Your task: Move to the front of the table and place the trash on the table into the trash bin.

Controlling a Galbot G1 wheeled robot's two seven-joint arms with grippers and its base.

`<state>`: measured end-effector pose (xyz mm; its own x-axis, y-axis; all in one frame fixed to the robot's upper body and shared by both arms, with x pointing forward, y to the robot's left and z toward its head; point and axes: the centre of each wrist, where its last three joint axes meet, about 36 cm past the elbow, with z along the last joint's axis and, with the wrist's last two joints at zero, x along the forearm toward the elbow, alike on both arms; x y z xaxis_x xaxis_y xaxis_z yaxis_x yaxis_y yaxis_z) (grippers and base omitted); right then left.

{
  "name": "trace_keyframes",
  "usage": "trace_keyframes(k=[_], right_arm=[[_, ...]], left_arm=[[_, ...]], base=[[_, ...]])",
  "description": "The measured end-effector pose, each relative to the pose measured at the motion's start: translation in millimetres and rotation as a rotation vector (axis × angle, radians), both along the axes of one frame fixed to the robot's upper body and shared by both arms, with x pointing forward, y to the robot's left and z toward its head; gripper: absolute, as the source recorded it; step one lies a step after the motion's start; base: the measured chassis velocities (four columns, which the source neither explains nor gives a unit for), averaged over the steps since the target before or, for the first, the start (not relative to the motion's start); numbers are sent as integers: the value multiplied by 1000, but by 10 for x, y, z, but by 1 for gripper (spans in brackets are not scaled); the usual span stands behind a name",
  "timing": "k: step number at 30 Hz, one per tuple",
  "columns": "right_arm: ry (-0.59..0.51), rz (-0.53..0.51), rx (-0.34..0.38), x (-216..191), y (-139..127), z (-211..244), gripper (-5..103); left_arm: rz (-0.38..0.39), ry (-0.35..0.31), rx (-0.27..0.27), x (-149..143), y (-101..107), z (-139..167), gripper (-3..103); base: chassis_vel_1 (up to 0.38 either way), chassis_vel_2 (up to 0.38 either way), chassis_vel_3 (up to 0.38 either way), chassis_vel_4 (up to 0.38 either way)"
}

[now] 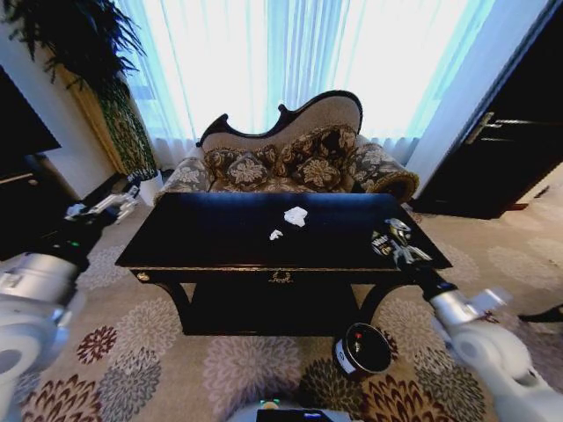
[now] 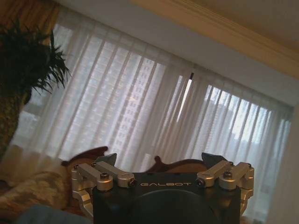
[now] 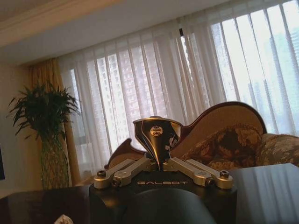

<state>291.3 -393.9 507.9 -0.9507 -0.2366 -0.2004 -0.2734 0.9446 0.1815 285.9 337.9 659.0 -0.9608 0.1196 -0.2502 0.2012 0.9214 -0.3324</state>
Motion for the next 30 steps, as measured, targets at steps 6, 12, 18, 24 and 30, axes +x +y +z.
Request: trace_keyframes(k=[6,12,18,24,30], right_arm=[[-5,-5,22,-247,103,-143,0],[55,-42,25,-410,139,-615,0],[139,-77,-5,-517,65,-1142,0],[227,-49,-45,-661,76,-1642,0],[308,-46,-90,-726,200,-2066,0]], left_arm=[[-21,5,-34,53,-115,-106,100],[-13,-5,-53,50,-113,-111,100],[-20,-3,-60,58,-134,-126,100],[-14,-24,-61,51,-104,-80,100],[-9,-29,-70,35,-74,-67,100]], base=[[0,0,0,0],[0,0,0,0],[0,0,0,0],[0,0,0,0],[0,0,0,0]])
